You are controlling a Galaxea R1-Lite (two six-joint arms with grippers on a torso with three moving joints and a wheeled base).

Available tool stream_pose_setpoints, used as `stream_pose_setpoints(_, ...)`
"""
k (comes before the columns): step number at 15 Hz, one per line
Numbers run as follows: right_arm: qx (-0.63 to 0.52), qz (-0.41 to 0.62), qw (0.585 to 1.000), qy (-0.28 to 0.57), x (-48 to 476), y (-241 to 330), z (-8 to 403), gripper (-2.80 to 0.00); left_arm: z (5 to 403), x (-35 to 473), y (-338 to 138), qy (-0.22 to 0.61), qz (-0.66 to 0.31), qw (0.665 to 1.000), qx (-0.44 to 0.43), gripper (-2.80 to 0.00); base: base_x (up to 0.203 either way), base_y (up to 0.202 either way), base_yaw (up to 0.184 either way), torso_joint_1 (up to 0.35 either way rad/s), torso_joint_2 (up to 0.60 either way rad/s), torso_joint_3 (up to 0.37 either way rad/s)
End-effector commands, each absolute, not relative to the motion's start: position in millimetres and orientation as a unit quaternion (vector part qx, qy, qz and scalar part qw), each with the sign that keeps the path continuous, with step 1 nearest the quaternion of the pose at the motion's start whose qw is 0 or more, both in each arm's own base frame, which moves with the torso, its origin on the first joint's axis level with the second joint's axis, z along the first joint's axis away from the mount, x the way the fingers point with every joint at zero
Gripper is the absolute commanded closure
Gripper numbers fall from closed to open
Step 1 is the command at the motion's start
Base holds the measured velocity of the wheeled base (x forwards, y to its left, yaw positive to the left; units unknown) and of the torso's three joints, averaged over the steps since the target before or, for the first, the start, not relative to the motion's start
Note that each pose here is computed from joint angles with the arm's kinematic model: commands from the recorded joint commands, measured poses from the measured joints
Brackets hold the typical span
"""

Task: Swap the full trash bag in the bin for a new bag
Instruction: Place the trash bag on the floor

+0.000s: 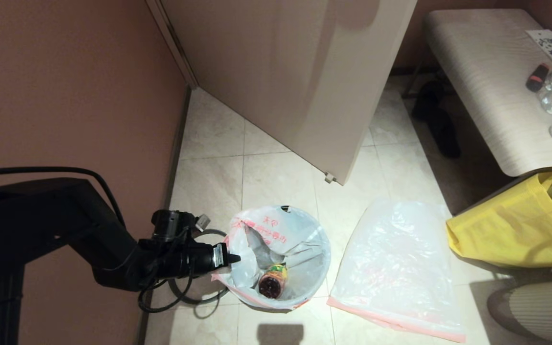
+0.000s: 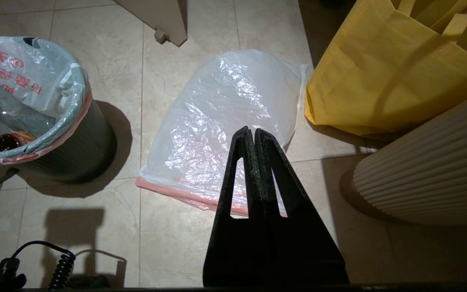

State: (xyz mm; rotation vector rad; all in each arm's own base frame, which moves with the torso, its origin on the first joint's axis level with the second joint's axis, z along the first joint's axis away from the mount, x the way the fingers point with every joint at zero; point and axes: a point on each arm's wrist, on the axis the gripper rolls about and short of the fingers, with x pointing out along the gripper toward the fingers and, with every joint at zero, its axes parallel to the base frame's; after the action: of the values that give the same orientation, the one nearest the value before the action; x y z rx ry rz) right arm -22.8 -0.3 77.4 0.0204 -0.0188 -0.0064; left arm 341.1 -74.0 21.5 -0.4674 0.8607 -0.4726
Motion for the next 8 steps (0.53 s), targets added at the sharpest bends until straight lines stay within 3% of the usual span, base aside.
stream_pose_setpoints(1, 0.01, -0.003, 1.0, -0.009, -23, 0, 78, 0.0, 38, 330, -75, 0.396, -0.232, 0.861, -0.22, 0.0, 0.0, 0.0, 0.0, 0.0, 0.0, 0.0)
stream_pose_setpoints(6, 0.01, -0.003, 1.0, -0.009, -23, 0, 77, 0.0, 50, 305, -77, 0.4, -0.238, 0.859, -0.215, 0.0, 0.0, 0.0, 0.0, 0.0, 0.0, 0.0)
stream_pose_setpoints(8, 0.01, -0.003, 1.0, -0.009, -23, 0, 78, 0.0, 37, 305, -81, 0.419, -0.227, 0.854, -0.209, 0.0, 0.0, 0.0, 0.0, 0.0, 0.0, 0.0)
